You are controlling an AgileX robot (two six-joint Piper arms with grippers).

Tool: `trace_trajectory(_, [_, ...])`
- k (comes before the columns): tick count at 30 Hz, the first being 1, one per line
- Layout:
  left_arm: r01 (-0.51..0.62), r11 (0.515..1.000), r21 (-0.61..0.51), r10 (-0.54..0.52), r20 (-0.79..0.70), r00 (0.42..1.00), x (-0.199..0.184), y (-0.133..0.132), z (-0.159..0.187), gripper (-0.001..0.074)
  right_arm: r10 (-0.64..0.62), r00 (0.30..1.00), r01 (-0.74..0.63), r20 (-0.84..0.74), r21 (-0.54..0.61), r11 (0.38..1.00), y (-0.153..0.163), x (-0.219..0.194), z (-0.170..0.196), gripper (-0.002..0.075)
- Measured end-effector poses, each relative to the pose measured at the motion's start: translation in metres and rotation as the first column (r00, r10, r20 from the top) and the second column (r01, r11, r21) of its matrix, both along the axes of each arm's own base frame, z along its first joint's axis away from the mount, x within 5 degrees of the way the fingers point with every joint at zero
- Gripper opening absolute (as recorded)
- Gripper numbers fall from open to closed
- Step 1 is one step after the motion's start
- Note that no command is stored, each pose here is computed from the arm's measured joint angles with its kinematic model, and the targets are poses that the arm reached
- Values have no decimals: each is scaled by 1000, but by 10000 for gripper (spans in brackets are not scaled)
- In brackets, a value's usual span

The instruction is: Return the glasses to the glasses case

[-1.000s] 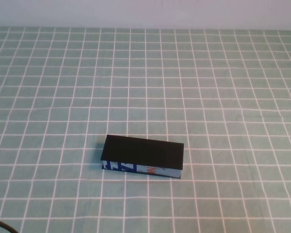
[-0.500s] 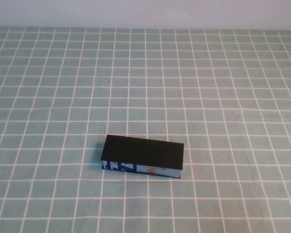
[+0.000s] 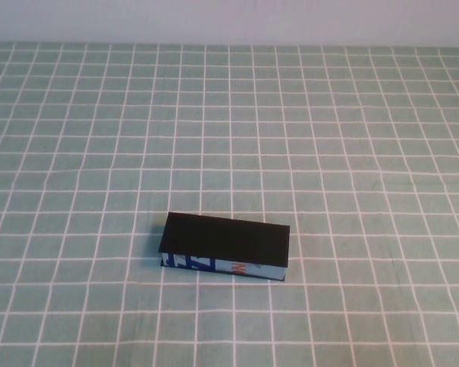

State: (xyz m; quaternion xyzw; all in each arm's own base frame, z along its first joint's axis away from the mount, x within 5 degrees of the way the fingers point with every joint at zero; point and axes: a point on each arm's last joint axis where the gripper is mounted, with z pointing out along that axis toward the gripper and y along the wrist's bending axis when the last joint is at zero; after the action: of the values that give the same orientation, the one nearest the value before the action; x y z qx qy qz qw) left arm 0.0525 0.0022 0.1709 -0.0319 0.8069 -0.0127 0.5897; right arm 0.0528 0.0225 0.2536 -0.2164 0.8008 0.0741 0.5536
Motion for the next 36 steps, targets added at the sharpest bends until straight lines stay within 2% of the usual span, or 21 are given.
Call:
trace_trajectory(7, [36,998,54,-36,-8,999,0,0,-1,1,0,1000,0,-1,2,1000,0,0,0,-11])
trace_trajectory(36, [51,997,49,-51,-8,999,0,-1,-1,1,0,1000,0,-1,2,1000,0,0,0,-11])
